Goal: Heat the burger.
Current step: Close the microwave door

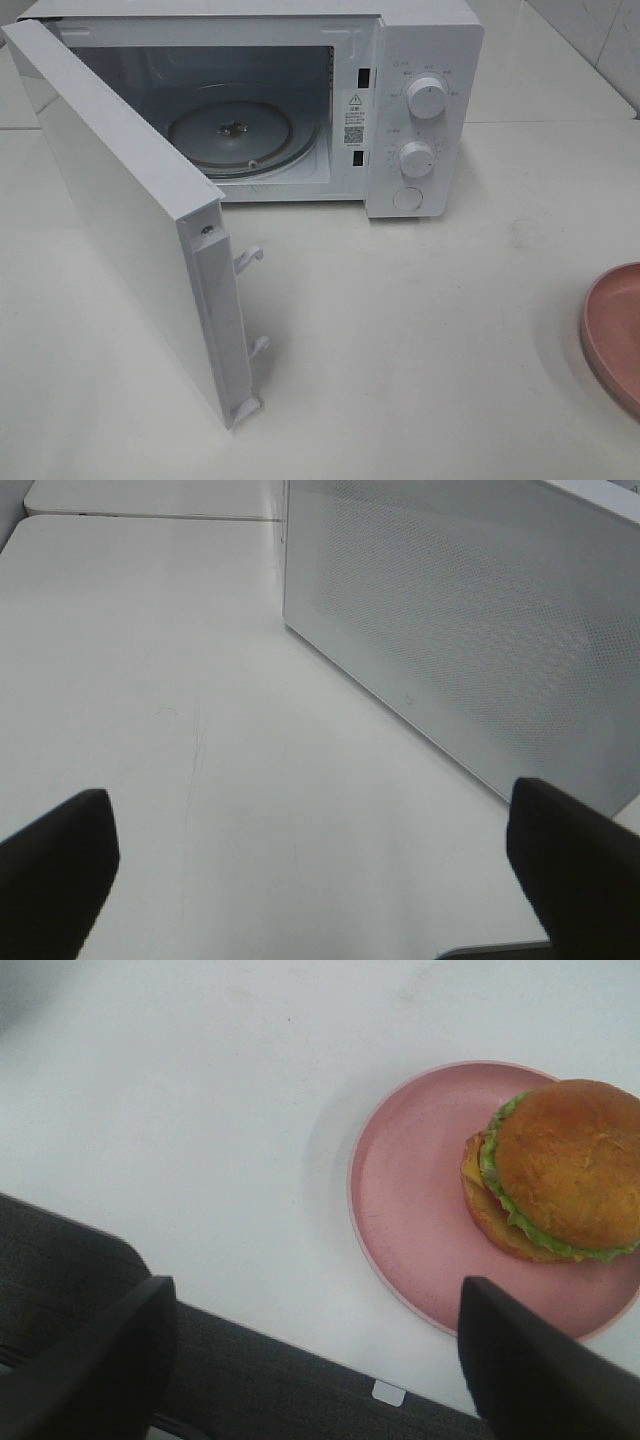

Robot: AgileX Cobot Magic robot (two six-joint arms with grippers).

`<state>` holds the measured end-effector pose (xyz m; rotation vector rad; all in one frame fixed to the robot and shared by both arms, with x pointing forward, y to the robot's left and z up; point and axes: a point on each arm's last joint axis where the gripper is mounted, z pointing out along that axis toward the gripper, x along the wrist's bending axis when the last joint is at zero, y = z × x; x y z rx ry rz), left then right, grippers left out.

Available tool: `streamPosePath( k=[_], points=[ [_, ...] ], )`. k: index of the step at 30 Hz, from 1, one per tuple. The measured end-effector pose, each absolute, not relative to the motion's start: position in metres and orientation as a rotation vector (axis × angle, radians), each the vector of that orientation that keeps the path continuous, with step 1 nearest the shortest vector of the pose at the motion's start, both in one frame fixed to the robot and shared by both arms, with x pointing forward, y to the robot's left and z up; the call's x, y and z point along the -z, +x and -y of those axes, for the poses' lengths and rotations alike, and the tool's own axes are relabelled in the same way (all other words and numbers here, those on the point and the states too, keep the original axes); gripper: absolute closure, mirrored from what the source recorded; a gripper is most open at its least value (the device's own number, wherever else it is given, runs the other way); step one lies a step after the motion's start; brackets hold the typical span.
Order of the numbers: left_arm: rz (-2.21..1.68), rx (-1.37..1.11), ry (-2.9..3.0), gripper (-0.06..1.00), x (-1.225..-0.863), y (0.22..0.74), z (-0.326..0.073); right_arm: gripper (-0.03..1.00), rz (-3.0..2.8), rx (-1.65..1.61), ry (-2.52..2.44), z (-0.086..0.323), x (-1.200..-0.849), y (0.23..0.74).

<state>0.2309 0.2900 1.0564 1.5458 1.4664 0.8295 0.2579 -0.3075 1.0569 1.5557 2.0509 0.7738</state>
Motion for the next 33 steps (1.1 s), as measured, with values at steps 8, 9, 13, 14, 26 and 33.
streamPosePath(
  k=[8, 9, 13, 14, 26, 33],
  points=[
    [-1.466, -0.829, 1.546, -0.03, -1.056, 0.231, -0.290, 0.21, -1.896, -0.936, 1.543, 0.305, -1.054, 0.247],
    [-1.466, -0.829, 1.546, -0.03, -1.056, 0.231, -0.290, 0.21, -1.845, -0.961, 1.540, 0.305, -1.053, 0.245],
    [-1.466, -0.829, 1.546, -0.03, -1.056, 0.231, -0.290, 0.21, -1.783, -0.999, 1.539, 0.304, -1.049, 0.242],
    [-1.466, -0.829, 1.546, -0.03, -1.056, 0.231, -0.290, 0.21, -1.756, -1.016, 1.543, 0.304, -1.049, 0.239],
    [-1.466, -0.829, 1.546, -0.03, -1.056, 0.231, -0.290, 0.21, -1.636, -1.014, 1.571, 0.304, -1.048, 0.232],
    [-1.466, -0.829, 1.546, -0.03, -1.056, 0.231, -0.290, 0.21, -1.634, -1.016, 1.574, 0.304, -1.048, 0.232]
  ],
)
